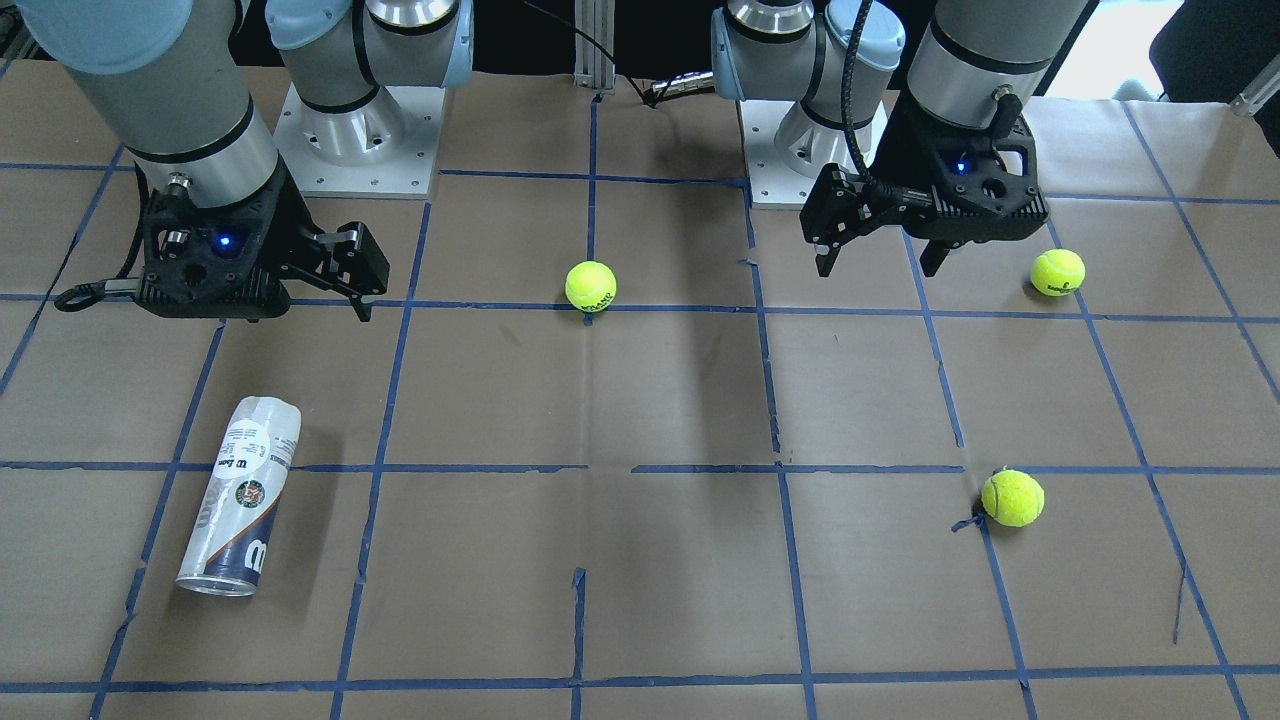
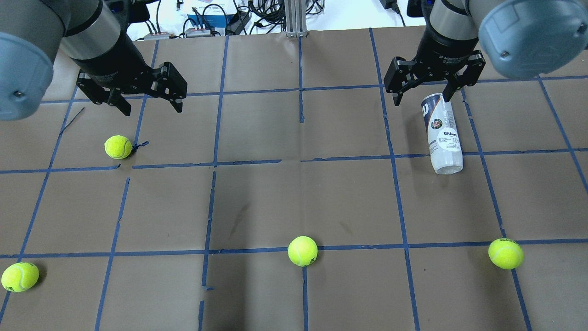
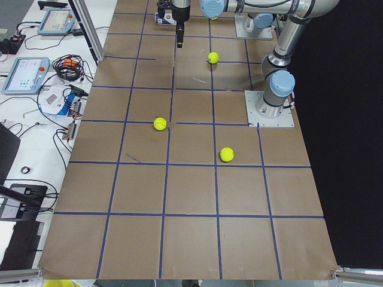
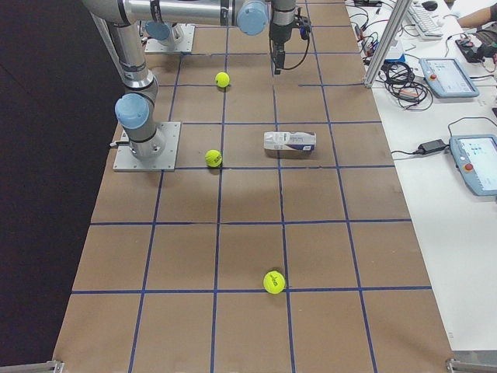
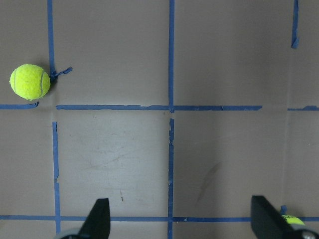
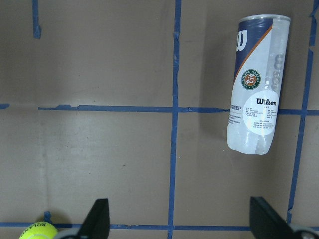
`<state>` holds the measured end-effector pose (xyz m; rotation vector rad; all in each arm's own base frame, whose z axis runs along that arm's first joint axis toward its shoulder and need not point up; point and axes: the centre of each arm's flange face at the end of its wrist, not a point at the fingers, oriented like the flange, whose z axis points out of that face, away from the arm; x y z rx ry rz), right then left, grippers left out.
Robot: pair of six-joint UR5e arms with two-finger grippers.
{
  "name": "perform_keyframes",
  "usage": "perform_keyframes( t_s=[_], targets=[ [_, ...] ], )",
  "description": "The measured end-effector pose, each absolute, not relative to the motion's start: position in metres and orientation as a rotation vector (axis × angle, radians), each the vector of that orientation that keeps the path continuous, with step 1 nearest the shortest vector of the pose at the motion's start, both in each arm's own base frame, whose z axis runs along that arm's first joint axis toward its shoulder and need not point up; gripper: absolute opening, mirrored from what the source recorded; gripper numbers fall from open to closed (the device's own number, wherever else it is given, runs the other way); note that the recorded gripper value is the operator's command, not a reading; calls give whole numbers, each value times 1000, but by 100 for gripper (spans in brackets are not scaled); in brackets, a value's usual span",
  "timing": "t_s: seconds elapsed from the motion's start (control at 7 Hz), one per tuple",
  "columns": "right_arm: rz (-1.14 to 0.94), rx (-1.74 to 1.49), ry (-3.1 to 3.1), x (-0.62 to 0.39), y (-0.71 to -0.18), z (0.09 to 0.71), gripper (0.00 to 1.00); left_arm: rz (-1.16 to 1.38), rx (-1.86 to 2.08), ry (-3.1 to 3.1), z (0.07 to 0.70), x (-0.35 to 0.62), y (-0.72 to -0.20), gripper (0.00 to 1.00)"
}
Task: Lift up tennis ball bucket
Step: 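Move the right gripper over the upright clear Wilson tennis ball can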
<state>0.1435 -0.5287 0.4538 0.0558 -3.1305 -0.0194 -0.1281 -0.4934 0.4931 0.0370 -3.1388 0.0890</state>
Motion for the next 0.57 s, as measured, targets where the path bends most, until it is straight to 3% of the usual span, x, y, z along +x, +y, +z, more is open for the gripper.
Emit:
perform_keyframes(
  t_s=[0.57],
  targets=[
    [-13,52,-3132,144,-529,455,100,86,33,-3137,492,-130,-493,100]
  ],
)
